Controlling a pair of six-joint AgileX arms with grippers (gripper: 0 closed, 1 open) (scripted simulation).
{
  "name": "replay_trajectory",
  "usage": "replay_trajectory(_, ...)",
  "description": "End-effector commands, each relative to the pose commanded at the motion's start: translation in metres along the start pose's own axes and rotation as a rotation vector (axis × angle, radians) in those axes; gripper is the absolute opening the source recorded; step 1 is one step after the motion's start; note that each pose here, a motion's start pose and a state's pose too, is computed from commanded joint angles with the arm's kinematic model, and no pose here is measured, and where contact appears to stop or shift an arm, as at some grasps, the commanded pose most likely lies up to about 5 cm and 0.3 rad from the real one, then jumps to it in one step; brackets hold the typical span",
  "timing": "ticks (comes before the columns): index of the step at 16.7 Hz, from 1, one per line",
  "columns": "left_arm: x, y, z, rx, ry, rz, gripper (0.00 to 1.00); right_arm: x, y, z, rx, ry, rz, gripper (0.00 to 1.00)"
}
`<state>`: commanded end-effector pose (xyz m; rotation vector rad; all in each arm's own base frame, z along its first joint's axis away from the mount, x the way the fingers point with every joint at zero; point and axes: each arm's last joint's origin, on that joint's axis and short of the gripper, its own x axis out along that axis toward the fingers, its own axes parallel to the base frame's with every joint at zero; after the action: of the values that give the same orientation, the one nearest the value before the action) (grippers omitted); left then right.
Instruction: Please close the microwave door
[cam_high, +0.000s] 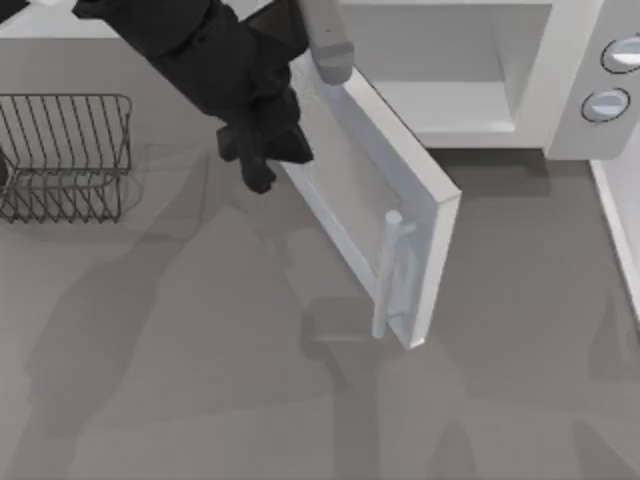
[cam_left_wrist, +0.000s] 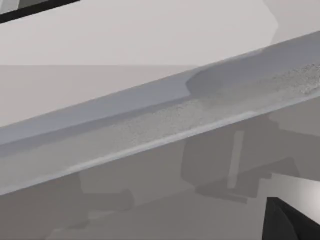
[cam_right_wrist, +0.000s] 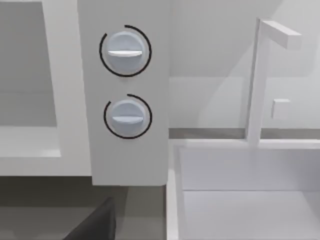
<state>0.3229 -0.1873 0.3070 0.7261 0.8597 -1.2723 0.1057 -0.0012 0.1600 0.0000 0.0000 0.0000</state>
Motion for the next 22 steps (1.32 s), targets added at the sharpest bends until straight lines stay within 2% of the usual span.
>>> replay_trajectory(22,0.022,-0.008,0.038,-0.007,0.000,0.003,0.00,0.000,0.000,0.000,0.000,0.000,0.000,1.00)
